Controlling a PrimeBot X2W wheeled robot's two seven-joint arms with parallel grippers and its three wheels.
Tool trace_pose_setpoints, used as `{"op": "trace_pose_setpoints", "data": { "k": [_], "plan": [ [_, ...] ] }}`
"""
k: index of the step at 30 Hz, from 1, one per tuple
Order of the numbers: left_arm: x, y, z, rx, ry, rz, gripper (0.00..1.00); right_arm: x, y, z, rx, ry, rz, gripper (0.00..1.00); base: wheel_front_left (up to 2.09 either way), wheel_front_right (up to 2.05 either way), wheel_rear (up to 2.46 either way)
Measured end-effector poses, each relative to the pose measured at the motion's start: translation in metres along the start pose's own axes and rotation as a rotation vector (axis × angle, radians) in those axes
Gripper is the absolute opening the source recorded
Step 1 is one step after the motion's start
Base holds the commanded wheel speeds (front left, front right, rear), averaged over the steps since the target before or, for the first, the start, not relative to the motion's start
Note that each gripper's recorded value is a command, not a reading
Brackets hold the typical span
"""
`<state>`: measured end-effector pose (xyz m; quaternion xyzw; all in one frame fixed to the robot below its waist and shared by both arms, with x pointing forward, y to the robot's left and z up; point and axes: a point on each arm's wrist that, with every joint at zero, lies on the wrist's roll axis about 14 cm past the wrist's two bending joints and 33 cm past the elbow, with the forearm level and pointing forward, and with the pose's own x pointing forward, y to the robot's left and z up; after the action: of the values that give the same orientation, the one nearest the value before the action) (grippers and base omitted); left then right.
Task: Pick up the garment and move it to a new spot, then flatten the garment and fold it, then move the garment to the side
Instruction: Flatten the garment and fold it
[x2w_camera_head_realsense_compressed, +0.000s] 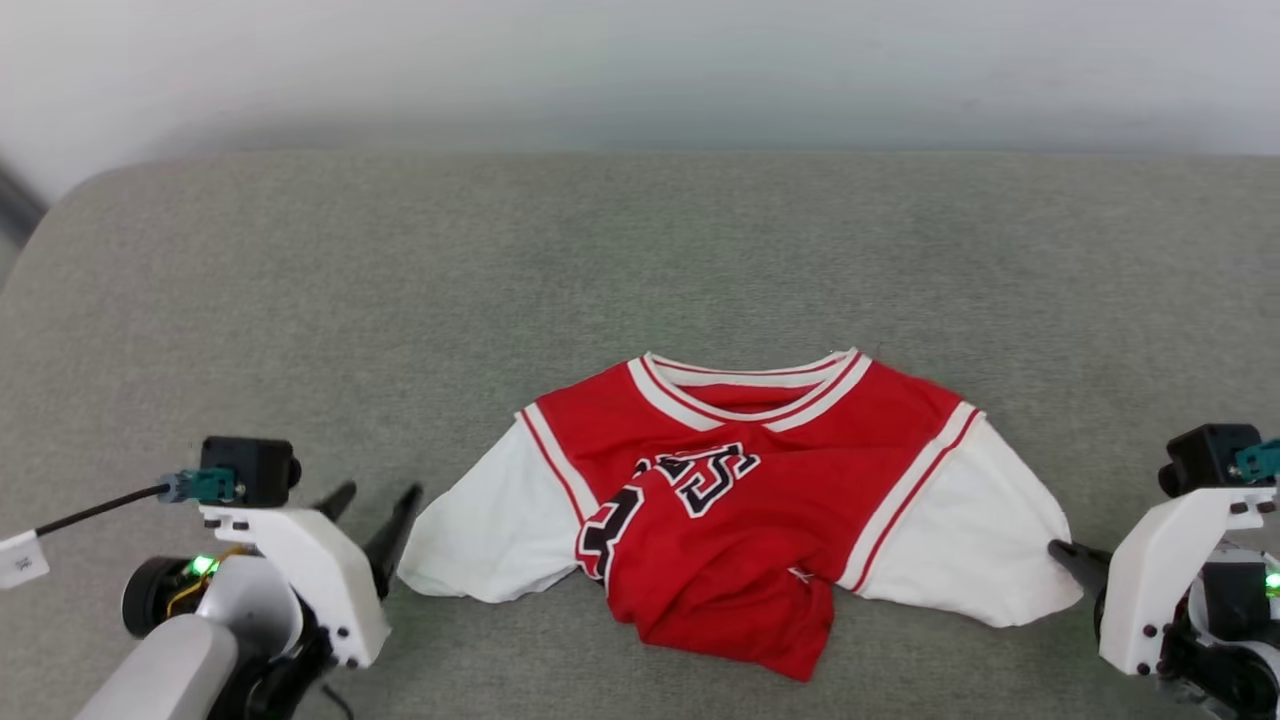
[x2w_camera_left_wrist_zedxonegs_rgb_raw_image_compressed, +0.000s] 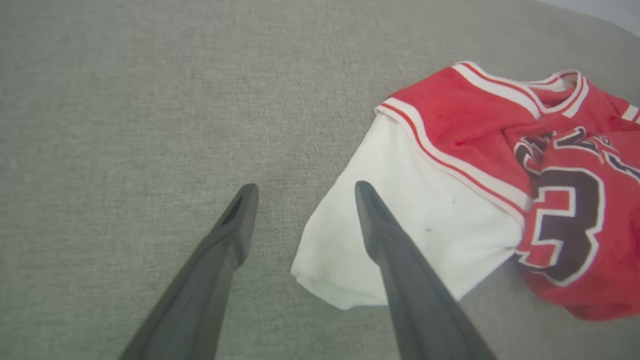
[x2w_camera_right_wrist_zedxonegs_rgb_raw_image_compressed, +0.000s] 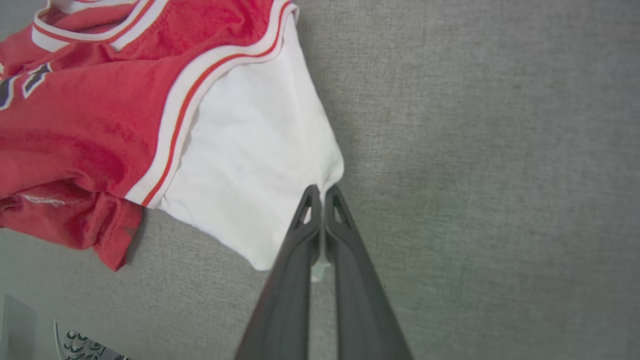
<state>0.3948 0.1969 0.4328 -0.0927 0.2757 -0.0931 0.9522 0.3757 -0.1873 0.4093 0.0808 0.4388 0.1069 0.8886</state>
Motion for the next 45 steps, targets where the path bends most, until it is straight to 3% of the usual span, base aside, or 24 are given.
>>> {"op": "trace_pose_setpoints", "data": {
  "k": [8, 14, 15, 16, 17, 18, 19, 28, 41, 45],
  "plan": [
    [0.001, 0.000, -0.049, 0.018, 0.314, -0.045, 1.00, -0.009, 0.003, -0.007, 0.022, -0.014, 0.007, 0.00, 0.00, 0.00, 0.00],
    [0.012, -0.006, -0.069, 0.008, 0.435, -0.071, 1.00, -0.007, 0.000, -0.014, 0.042, -0.002, 0.005, 0.00, 0.00, 0.00, 0.00],
    [0.013, -0.007, -0.071, 0.006, 0.449, -0.078, 0.79, -0.007, -0.001, -0.015, 0.047, -0.003, 0.002, 0.00, 0.00, 0.00, 0.00],
    [0.014, -0.008, -0.073, 0.001, 0.463, -0.081, 0.45, -0.007, -0.002, -0.016, 0.052, -0.001, 0.000, 0.00, 0.00, 0.00, 0.00],
    [0.015, -0.009, -0.074, -0.001, 0.472, -0.086, 0.19, -0.007, -0.003, -0.017, 0.054, -0.004, -0.001, 0.00, 0.00, 0.00, 0.00],
    [0.016, -0.009, -0.074, 0.000, 0.479, -0.089, 0.19, -0.008, -0.004, -0.017, 0.055, -0.004, -0.001, 0.00, 0.00, 0.00, 0.00],
    [0.017, -0.009, -0.075, 0.000, 0.483, -0.088, 0.00, -0.008, -0.004, -0.017, 0.055, -0.008, -0.002, 0.00, 0.00, 0.00, 0.00],
    [0.021, -0.016, -0.048, 0.045, 0.329, -0.067, 0.00, -0.019, -0.012, 0.008, 0.004, -0.112, -0.034, 0.00, 0.00, 0.00, 0.00],
    [0.010, -0.018, 0.136, 0.146, -0.204, 0.034, 0.00, -0.049, -0.010, 0.099, -0.164, -0.351, -0.094, 0.00, 0.00, 0.00, 0.00],
    [0.015, -0.027, 0.173, 0.160, -0.282, 0.033, 0.00, -0.058, -0.010, 0.134, -0.188, -0.425, -0.105, 0.00, 0.00, 0.00, 0.00]
  ]
}}
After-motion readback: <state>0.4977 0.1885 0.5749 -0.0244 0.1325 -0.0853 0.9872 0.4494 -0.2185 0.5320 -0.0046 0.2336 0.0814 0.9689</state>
